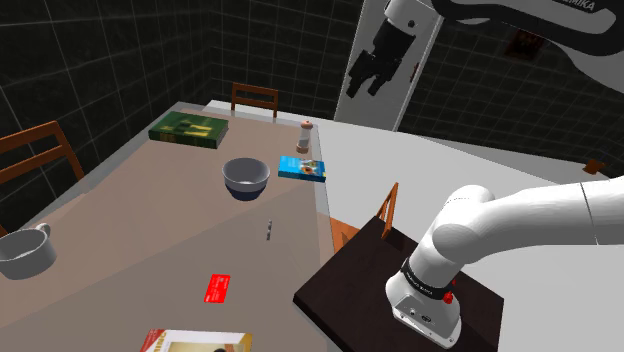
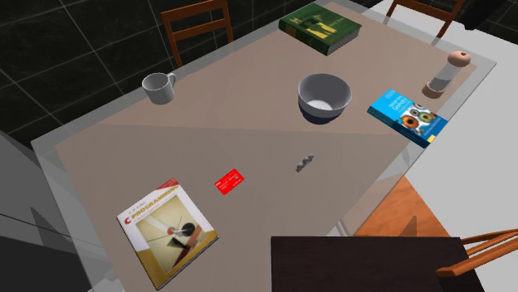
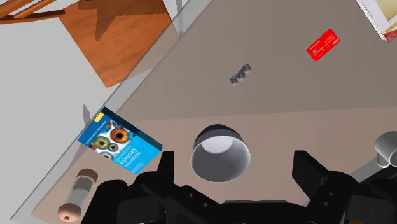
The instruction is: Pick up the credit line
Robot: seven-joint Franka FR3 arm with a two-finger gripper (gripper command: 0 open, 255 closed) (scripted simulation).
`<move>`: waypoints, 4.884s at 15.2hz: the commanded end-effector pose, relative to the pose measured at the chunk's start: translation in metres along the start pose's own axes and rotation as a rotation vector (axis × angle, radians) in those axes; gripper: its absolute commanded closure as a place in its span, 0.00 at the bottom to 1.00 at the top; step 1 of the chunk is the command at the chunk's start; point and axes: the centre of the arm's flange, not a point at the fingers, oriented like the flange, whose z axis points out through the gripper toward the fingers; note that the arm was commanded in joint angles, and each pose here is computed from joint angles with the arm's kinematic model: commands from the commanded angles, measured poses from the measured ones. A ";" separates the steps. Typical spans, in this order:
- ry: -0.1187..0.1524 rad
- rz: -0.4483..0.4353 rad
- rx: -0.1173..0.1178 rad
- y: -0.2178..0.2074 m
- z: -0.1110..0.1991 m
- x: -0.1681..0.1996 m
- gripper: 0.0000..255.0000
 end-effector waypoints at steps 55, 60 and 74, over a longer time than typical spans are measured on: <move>-0.808 0.733 0.095 -0.321 0.573 -0.030 0.00; -0.808 0.733 0.095 -0.320 0.586 -0.032 1.00; -0.808 0.733 0.095 -0.321 0.561 -0.026 1.00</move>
